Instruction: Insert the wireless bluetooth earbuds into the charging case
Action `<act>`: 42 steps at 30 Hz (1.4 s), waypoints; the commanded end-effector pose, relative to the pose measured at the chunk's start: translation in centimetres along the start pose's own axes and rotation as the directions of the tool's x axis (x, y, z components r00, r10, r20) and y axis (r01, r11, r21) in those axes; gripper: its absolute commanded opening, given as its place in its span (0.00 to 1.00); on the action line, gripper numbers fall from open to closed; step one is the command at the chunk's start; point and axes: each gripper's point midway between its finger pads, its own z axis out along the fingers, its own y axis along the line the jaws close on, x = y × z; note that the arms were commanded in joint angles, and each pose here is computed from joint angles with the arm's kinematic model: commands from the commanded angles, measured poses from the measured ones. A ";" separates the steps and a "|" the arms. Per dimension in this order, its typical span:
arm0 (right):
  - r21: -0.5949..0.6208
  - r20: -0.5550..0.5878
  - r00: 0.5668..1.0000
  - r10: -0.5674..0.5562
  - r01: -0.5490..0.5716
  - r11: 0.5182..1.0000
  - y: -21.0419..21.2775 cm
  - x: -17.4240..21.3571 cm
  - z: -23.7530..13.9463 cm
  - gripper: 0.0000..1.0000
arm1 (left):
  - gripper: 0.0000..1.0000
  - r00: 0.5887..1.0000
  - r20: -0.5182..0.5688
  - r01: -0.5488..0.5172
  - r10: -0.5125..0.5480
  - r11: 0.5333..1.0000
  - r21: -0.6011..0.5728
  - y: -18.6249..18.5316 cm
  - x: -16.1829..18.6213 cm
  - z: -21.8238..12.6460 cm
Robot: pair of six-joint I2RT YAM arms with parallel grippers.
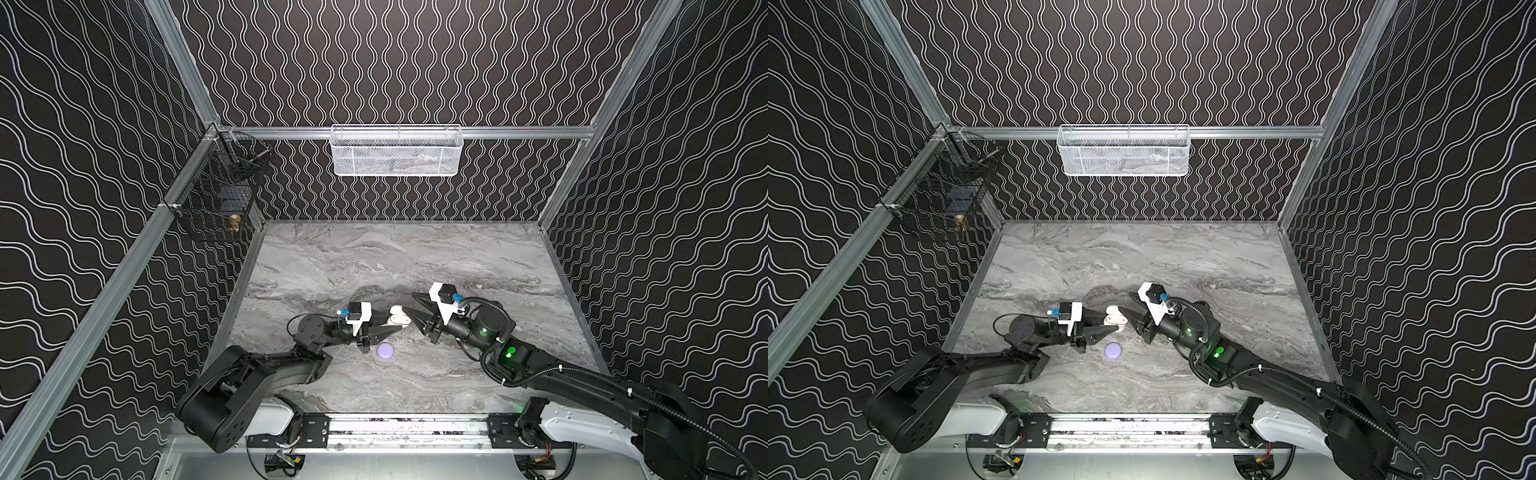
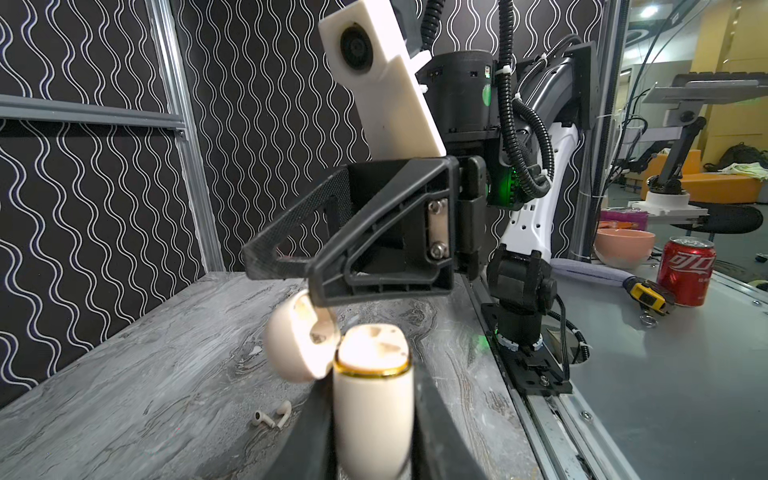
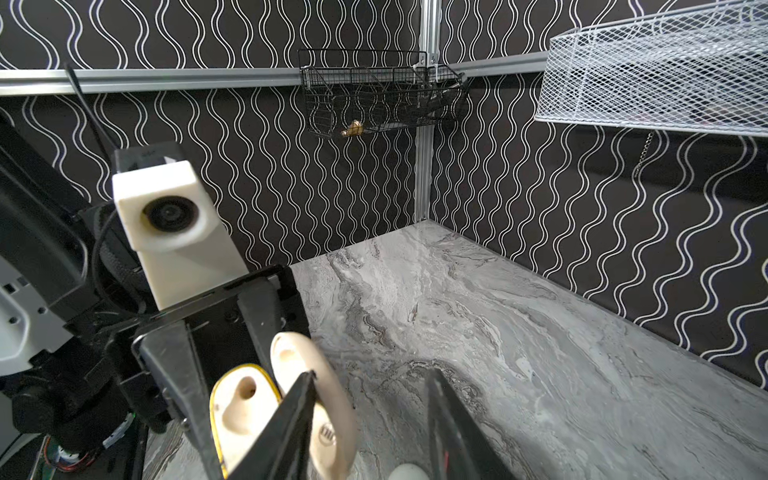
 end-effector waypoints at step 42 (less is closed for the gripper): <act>0.115 -0.155 0.966 0.207 -0.191 0.975 0.5 1.3 -1.0 0.57 | 0.00 0.997 0.000 0.071 -0.071 0.996 0.059 0.3 0.0 1.0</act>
